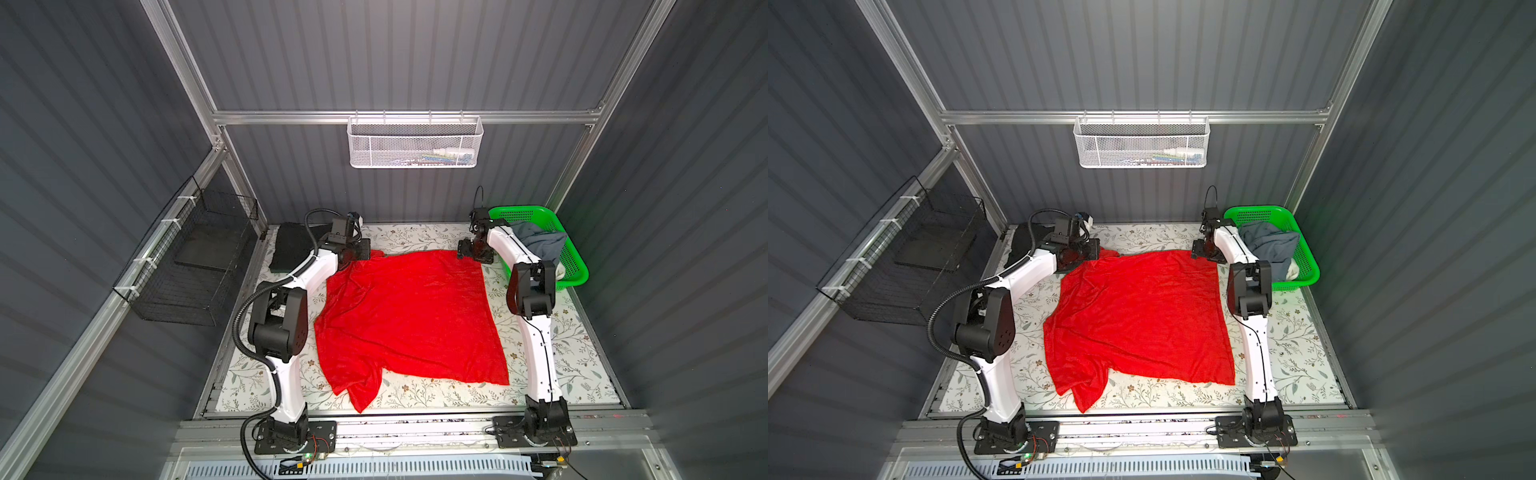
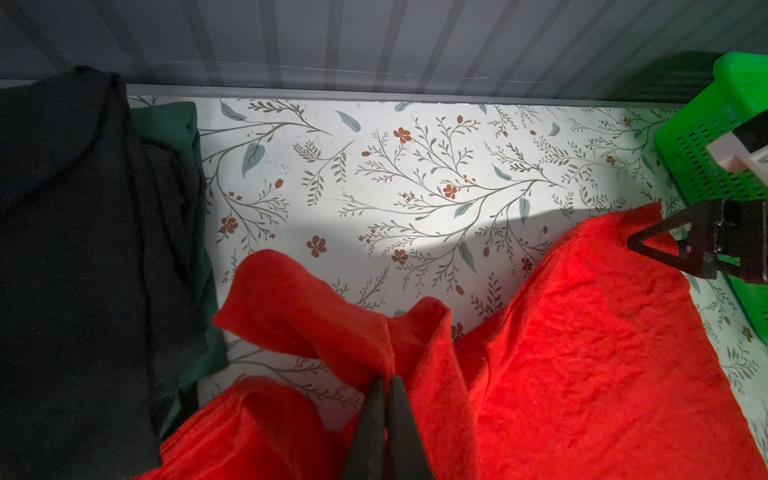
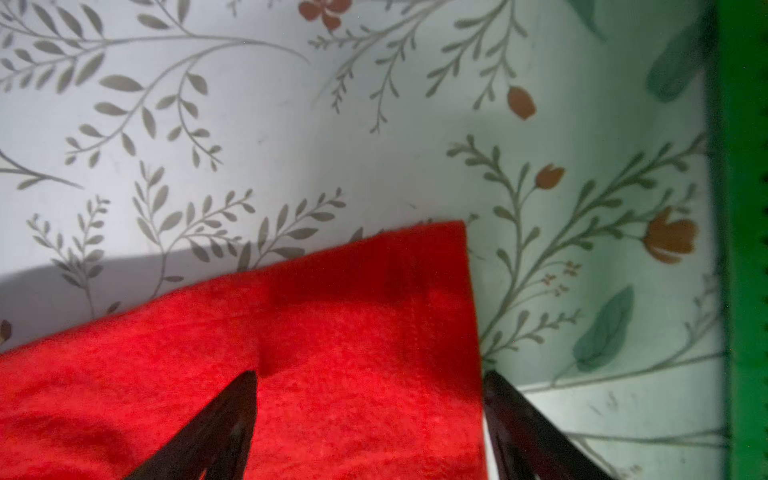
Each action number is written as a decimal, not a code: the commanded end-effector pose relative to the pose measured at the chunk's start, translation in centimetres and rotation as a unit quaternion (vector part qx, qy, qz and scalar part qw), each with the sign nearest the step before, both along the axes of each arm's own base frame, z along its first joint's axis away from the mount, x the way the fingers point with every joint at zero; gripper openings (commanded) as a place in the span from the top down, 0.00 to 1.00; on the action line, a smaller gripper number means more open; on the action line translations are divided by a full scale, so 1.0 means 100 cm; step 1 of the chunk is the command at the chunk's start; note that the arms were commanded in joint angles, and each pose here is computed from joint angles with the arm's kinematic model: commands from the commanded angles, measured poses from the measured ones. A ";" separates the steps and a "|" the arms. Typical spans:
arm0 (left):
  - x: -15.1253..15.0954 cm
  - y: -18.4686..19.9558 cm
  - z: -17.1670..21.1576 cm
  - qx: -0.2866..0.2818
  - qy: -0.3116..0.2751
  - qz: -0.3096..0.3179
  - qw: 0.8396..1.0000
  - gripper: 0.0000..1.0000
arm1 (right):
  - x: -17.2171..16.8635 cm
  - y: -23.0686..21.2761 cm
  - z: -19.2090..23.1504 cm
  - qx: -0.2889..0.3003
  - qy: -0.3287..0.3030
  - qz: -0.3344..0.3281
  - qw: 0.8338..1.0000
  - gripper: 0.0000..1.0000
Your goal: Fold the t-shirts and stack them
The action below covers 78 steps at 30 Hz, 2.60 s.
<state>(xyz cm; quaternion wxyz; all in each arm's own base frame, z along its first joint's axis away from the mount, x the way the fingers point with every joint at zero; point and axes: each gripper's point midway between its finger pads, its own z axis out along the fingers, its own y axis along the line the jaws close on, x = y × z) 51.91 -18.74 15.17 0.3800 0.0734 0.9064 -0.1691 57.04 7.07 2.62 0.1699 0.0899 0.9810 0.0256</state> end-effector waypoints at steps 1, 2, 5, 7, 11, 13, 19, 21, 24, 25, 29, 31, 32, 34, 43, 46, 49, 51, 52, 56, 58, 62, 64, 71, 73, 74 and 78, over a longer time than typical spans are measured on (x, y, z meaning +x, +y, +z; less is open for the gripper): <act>-0.005 -0.003 -0.012 -0.004 0.017 -0.006 1.000 1.00 | 0.002 0.000 -0.004 0.007 0.008 0.005 1.000 0.19; -0.005 -0.003 -0.013 -0.003 0.019 -0.007 1.000 1.00 | 0.004 0.001 -0.004 0.010 0.005 0.008 1.000 0.19; -0.004 -0.004 -0.018 -0.002 0.024 -0.007 1.000 1.00 | 0.007 0.003 -0.002 0.012 0.001 0.012 1.000 0.21; -0.004 -0.004 -0.017 -0.003 0.023 -0.008 1.000 1.00 | 0.008 0.002 -0.004 0.012 0.002 0.012 1.000 0.23; -0.004 -0.004 -0.019 -0.003 0.026 -0.007 1.000 1.00 | 0.009 -0.001 -0.003 0.016 0.001 0.005 1.000 0.30; -0.004 -0.004 -0.020 -0.002 0.027 -0.007 1.000 1.00 | 0.011 -0.004 -0.002 0.018 -0.002 -0.001 1.000 0.33; -0.001 -0.003 -0.024 0.006 0.028 -0.006 1.000 1.00 | 0.013 -0.004 -0.001 0.026 -0.006 -0.002 1.000 0.45; 0.002 -0.003 -0.025 0.007 0.027 -0.005 1.000 1.00 | 0.013 -0.005 0.001 0.025 -0.009 -0.004 1.000 0.53; 0.010 -0.001 -0.028 0.012 0.026 0.000 1.000 1.00 | 0.012 -0.004 0.004 0.028 -0.017 -0.001 0.999 0.73; 0.013 -0.001 -0.028 0.012 0.024 0.000 1.000 1.00 | 0.011 -0.004 0.006 0.028 -0.020 -0.001 0.999 0.80; 0.025 0.002 -0.029 0.012 0.021 0.005 1.000 1.00 | 0.009 -0.002 0.016 0.032 -0.040 0.004 0.999 0.92; 0.031 0.004 -0.029 0.011 0.021 0.007 1.000 1.00 | 0.007 -0.001 0.020 0.037 -0.051 0.007 0.998 0.95; 0.034 0.005 -0.028 0.009 0.019 0.007 1.000 1.00 | 0.006 0.000 0.022 0.041 -0.055 0.011 0.998 0.95; 0.041 0.007 -0.028 0.007 0.017 0.010 1.000 1.00 | 0.005 0.002 0.027 0.045 -0.067 0.015 0.997 0.95; 0.069 0.015 -0.017 -0.009 0.006 0.014 1.000 1.00 | 0.004 0.009 0.053 0.065 -0.117 0.046 0.990 0.95; 0.074 0.012 -0.014 -0.010 0.004 0.008 1.000 1.00 | 0.004 0.008 0.065 0.058 -0.142 0.056 0.987 0.95; 0.075 0.011 -0.015 -0.011 0.005 0.006 1.000 1.00 | 0.001 0.008 0.077 0.057 -0.169 0.067 0.982 0.94; 0.075 0.010 -0.018 -0.011 0.008 0.005 1.000 1.00 | 0.000 0.008 0.083 0.059 -0.186 0.074 0.978 0.91; 0.074 0.011 -0.021 -0.011 0.012 0.007 1.000 1.00 | -0.002 0.008 0.088 0.059 -0.195 0.079 0.976 0.91; 0.069 0.013 -0.026 -0.006 0.020 0.010 1.000 1.00 | -0.009 0.003 0.097 0.038 -0.219 0.089 0.971 0.97; 0.065 0.015 -0.027 -0.007 0.025 0.016 1.000 1.00 | -0.014 0.003 0.097 0.039 -0.220 0.095 0.970 0.98; 0.052 0.015 -0.027 -0.021 0.030 0.023 0.999 1.00 | -0.026 0.004 0.095 0.046 -0.213 0.097 0.971 1.00; 0.043 0.014 -0.029 -0.027 0.036 0.027 0.999 1.00 | -0.032 0.005 0.095 0.047 -0.215 0.101 0.970 1.00; 0.012 0.016 -0.039 -0.025 0.066 0.038 0.997 1.00 | -0.055 0.003 0.090 0.040 -0.202 0.102 0.973 1.00; 0.004 0.019 -0.038 -0.025 0.071 0.045 0.996 1.00 | -0.063 0.002 0.087 0.032 -0.198 0.102 0.974 1.00; -0.001 0.020 -0.038 -0.027 0.073 0.047 0.996 1.00 | -0.066 0.001 0.087 0.027 -0.197 0.101 0.975 1.00; -0.016 0.024 -0.037 -0.026 0.078 0.057 0.995 1.00 | -0.079 0.000 0.085 0.022 -0.192 0.096 0.976 1.00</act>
